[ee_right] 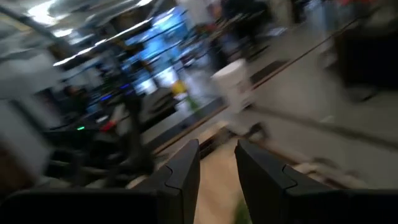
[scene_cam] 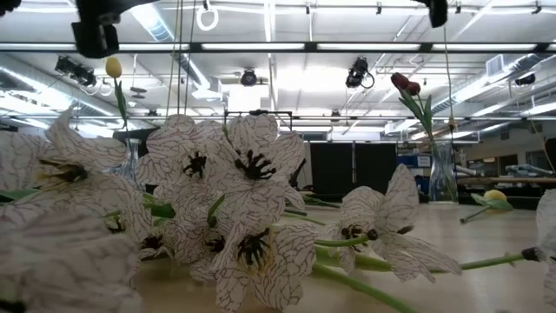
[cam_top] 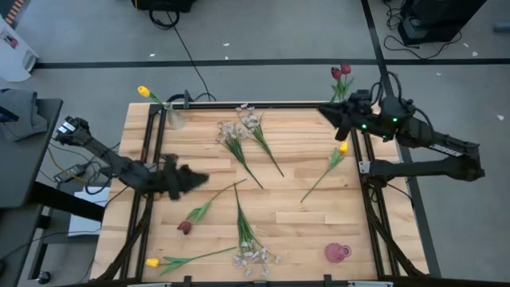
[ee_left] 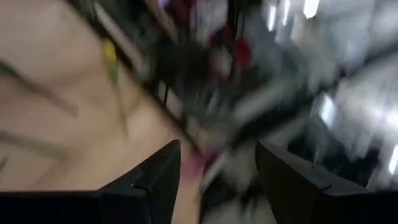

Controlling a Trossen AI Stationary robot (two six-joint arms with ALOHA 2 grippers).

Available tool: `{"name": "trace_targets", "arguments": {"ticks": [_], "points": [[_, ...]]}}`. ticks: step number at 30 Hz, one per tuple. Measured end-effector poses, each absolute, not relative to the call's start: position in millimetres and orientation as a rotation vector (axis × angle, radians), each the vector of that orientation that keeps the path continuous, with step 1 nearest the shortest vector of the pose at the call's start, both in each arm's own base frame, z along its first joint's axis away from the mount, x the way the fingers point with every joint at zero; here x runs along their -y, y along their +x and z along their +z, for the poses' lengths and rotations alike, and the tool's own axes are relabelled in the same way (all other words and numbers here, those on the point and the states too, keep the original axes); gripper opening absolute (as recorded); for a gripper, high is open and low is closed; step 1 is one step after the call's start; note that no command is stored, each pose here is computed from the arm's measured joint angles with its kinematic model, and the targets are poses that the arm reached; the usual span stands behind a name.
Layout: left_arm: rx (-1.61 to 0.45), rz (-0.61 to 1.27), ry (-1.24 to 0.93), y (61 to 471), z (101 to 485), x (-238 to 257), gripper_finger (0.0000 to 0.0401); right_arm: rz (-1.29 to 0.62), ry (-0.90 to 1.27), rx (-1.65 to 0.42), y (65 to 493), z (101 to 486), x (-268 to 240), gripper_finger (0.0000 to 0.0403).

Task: Sort flowers into vase by color
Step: Put the red flower into the right transparent vase

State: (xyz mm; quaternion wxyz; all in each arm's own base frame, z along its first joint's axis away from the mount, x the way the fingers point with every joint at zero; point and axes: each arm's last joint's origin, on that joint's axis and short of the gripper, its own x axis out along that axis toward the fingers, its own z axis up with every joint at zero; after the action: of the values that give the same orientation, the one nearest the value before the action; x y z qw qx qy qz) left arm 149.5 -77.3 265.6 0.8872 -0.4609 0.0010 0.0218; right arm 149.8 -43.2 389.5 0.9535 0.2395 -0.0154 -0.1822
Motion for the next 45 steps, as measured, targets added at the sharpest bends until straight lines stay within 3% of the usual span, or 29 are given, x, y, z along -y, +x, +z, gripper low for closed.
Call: {"name": "trace_targets", "arguments": {"ticks": [9, 15, 29, 36, 45], "points": [[-0.625, -0.091, -0.477, 166.5, 262.3, 99.3, 0.0211, -0.08, 0.695, -0.176, 199.4, 376.1, 25.1, 0.0117], [-0.974, 0.153, -0.471, 176.5, 253.6, 106.5, 0.0211, -0.04, 0.748, -0.293, 226.6, 357.8, 7.4, 0.0117], [-1.205, 0.436, -0.512, 222.3, 220.1, 99.3, 0.0211, -0.009, 0.814, -0.27, 245.2, 353.4, -22.4, 0.0116], [-1.37, 0.404, -0.507, 227.7, 208.8, 84.9, 0.0211, 0.025, 0.842, -0.278, 245.1, 354.2, -24.0, 0.0116], [-1.338, 0.45, -0.604, 235.9, 208.9, 70.4, 0.0211, 0.101, 0.784, -0.267, 245.9, 357.2, -25.7, 0.0116]]}}
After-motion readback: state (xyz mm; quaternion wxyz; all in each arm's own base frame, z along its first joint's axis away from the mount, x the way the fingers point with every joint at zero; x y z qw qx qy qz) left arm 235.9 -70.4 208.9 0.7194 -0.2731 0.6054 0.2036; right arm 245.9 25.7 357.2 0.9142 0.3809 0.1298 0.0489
